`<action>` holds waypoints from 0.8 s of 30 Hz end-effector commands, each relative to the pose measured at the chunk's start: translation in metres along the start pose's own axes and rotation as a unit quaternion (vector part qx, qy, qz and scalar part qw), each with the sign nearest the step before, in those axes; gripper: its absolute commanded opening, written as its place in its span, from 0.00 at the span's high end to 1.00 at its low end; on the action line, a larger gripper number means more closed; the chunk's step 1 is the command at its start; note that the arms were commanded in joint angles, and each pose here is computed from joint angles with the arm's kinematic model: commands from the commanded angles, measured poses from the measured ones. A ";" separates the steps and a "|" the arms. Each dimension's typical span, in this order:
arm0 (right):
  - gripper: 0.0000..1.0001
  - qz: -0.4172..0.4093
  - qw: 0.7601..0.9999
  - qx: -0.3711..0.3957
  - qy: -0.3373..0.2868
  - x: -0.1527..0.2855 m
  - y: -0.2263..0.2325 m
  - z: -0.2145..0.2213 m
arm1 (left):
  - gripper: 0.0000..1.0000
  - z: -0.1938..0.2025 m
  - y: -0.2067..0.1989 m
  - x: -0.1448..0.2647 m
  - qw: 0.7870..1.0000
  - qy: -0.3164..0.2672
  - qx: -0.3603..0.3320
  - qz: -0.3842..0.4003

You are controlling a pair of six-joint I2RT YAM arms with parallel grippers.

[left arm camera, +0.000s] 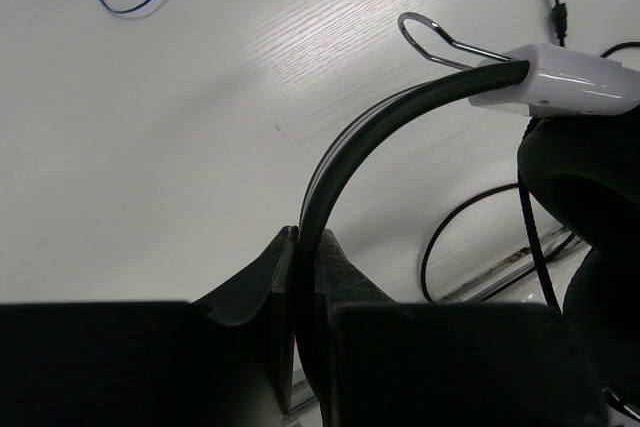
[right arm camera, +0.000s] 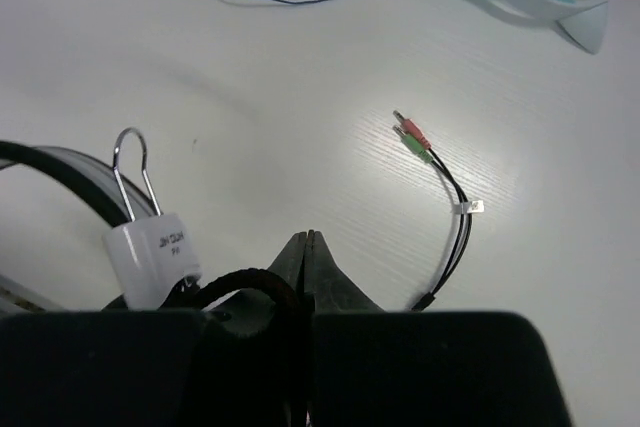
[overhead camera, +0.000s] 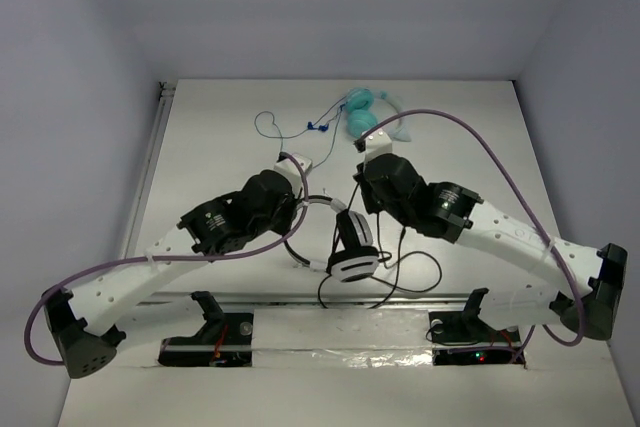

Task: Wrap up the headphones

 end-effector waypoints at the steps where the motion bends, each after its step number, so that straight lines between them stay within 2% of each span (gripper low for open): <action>1: 0.99 0.013 0.998 -0.047 -0.050 -0.010 -0.013 -0.025 | 1.00 -0.017 -0.020 0.008 0.997 -0.042 0.018 0.068; 3: 0.94 -0.001 0.997 -0.057 -0.058 -0.016 -0.012 -0.028 | 1.00 -0.021 -0.023 0.010 0.996 -0.050 0.020 0.077; 5: 0.83 -0.025 0.996 -0.067 -0.047 -0.029 -0.009 -0.015 | 1.00 -0.026 -0.029 0.017 0.993 -0.062 0.025 0.102; 7: 0.82 -0.052 0.994 -0.083 -0.057 -0.035 0.000 -0.014 | 1.00 -0.036 -0.032 0.027 0.990 -0.080 0.035 0.113; 8: 0.81 -0.079 0.992 -0.084 -0.042 -0.041 0.006 0.000 | 1.00 -0.040 -0.032 0.030 0.989 -0.087 0.038 0.116; 10: 0.81 -0.107 0.986 -0.109 -0.069 -0.042 0.012 -0.005 | 1.00 -0.050 -0.034 0.039 0.986 -0.104 0.046 0.124; 11: 0.81 -0.135 0.983 -0.111 -0.057 -0.046 0.019 0.011 | 1.00 -0.053 -0.035 0.041 0.985 -0.107 0.053 0.126; 12: 0.81 -0.153 0.976 -0.129 -0.088 -0.046 0.021 0.002 | 1.00 -0.060 -0.037 0.046 0.983 -0.118 0.057 0.130; 21: 0.80 -0.265 0.932 -0.173 -0.175 -0.031 0.029 0.005 | 1.00 -0.094 -0.032 0.070 0.972 -0.178 0.095 0.120; 24: 0.69 -0.307 0.914 -0.175 -0.199 -0.027 0.033 0.007 | 1.00 -0.102 -0.036 0.076 0.967 -0.192 0.104 0.133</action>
Point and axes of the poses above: each gripper's point midway between its finger pads, its own x axis back along the fingers, its own y axis along the line the jaws close on, z = x × y, the point moved 3 cm from there along x, back along the fingers, and after that the axes turned 4 degrees about x, right-handed, at the moved point
